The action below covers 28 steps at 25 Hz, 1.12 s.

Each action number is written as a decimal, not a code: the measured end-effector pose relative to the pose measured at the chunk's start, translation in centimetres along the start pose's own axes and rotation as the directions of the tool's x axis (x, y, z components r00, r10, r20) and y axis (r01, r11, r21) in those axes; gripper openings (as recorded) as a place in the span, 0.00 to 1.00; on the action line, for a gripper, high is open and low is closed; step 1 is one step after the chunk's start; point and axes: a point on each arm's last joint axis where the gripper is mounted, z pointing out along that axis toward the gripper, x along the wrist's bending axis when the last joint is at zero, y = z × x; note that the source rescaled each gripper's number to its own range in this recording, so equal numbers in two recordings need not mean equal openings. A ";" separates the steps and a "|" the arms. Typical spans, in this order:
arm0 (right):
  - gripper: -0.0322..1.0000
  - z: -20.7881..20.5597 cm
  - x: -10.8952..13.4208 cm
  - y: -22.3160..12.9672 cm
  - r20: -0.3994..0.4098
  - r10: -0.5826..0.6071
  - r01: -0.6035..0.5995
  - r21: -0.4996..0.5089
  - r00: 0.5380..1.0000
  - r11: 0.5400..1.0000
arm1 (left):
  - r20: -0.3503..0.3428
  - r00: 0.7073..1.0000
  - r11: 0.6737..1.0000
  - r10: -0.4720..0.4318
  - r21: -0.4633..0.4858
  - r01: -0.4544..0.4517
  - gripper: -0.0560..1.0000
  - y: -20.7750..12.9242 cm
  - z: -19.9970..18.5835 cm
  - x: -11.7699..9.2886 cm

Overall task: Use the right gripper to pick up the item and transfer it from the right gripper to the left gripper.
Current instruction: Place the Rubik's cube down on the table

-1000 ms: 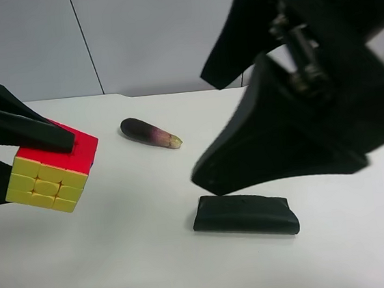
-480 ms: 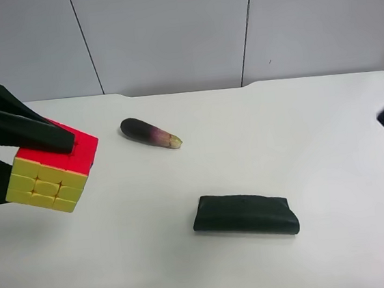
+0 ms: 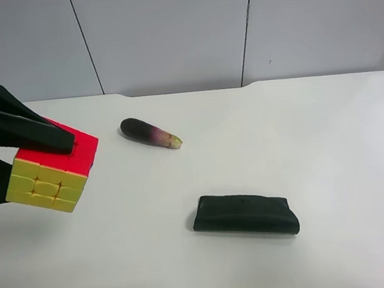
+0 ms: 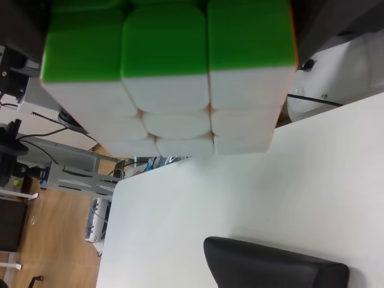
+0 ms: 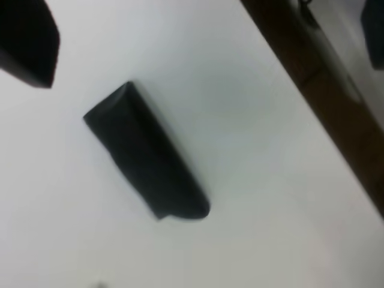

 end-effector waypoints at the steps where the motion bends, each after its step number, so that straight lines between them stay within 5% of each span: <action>1: 1.00 -0.1 -0.1 -0.4 0.010 -0.002 0.002 -0.017 1.000 1.000 | 0.000 1.000 1.000 0.000 0.000 0.000 0.06 0.0 0.0 0.0; 6: 1.00 -0.2 -0.1 -1.8 0.017 -0.003 0.004 -0.088 1.000 0.996 | 0.000 1.000 1.000 0.000 0.000 0.000 0.06 0.0 0.0 0.0; 22: 1.00 -0.2 -0.1 -1.8 0.023 0.003 -0.001 -0.098 1.000 0.995 | -0.004 1.000 1.000 0.007 0.001 -0.007 0.06 0.0 0.0 0.0; 28: 1.00 -0.5 0.0 -2.0 0.205 0.135 -0.104 -0.153 0.969 0.983 | -0.018 1.000 1.000 0.020 0.003 -0.020 0.06 0.0 0.0 0.2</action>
